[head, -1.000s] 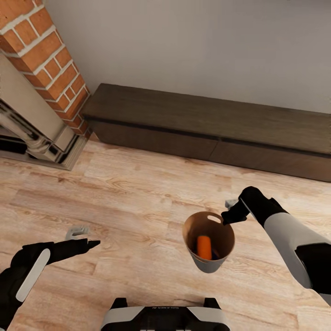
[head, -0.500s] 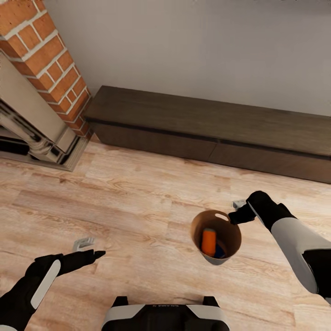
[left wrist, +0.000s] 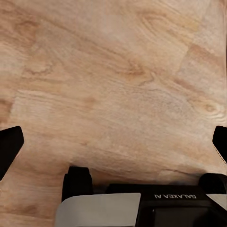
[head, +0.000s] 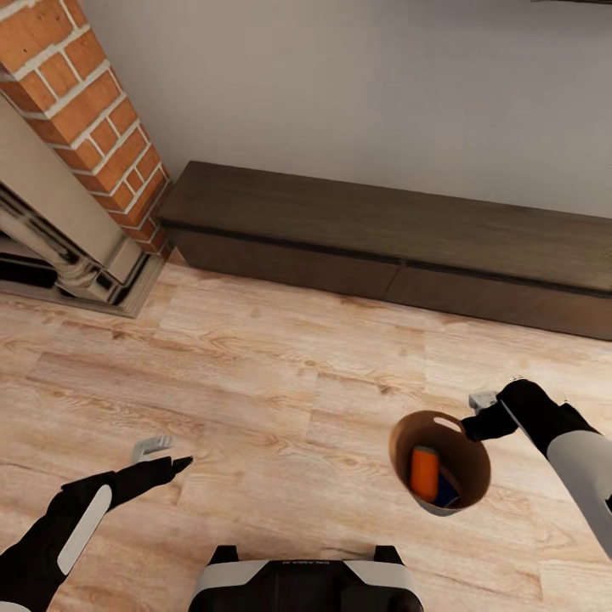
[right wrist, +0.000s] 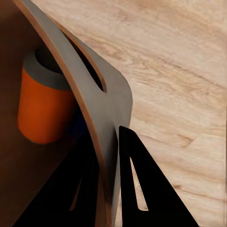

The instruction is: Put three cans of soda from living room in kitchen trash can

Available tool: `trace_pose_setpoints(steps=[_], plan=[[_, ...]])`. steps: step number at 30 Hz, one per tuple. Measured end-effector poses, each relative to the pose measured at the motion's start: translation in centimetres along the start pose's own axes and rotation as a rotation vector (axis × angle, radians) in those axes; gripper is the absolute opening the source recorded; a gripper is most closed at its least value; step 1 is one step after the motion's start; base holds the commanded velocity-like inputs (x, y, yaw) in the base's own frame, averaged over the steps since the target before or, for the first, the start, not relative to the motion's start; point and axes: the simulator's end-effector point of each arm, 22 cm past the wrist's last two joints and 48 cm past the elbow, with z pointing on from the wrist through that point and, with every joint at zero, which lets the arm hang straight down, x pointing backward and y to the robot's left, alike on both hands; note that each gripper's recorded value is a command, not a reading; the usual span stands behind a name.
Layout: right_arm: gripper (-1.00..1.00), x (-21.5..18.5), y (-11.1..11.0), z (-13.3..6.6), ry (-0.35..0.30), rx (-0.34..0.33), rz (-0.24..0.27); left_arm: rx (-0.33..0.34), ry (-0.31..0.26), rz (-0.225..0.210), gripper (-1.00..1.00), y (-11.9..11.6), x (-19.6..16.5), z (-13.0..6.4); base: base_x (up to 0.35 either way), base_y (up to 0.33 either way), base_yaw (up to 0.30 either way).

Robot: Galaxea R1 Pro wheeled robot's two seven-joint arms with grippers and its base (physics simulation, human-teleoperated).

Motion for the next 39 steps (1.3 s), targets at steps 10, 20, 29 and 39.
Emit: trace_pose_setpoints(steps=[10, 20, 29, 39], plan=[[-1.0, 0.8, 0.1, 0.5, 0.002, -0.001, -0.005, 0.011, -0.148, 0.037, 1.0, -0.3, -3.2, -0.3, 0.0, 0.0, 0.0], [-1.0, -0.2, 0.7, 0.2, -0.044, -0.055, 0.064, 0.013, -0.163, 0.037, 1.0, -0.4, -3.4, -0.3, 0.0, 0.0, 0.0], [-1.0, -0.2, 0.8, 0.4, -0.046, -0.059, 0.078, 0.011, -0.16, 0.037, 1.0, -0.3, -3.2, -0.1, 0.0, 0.0, 0.074], [-1.0, 0.0, 1.1, 1.0, -0.038, -0.07, 0.079, 0.011, -0.154, 0.029, 1.0, -0.4, -2.3, 0.7, 0.0, 0.0, 0.163]])
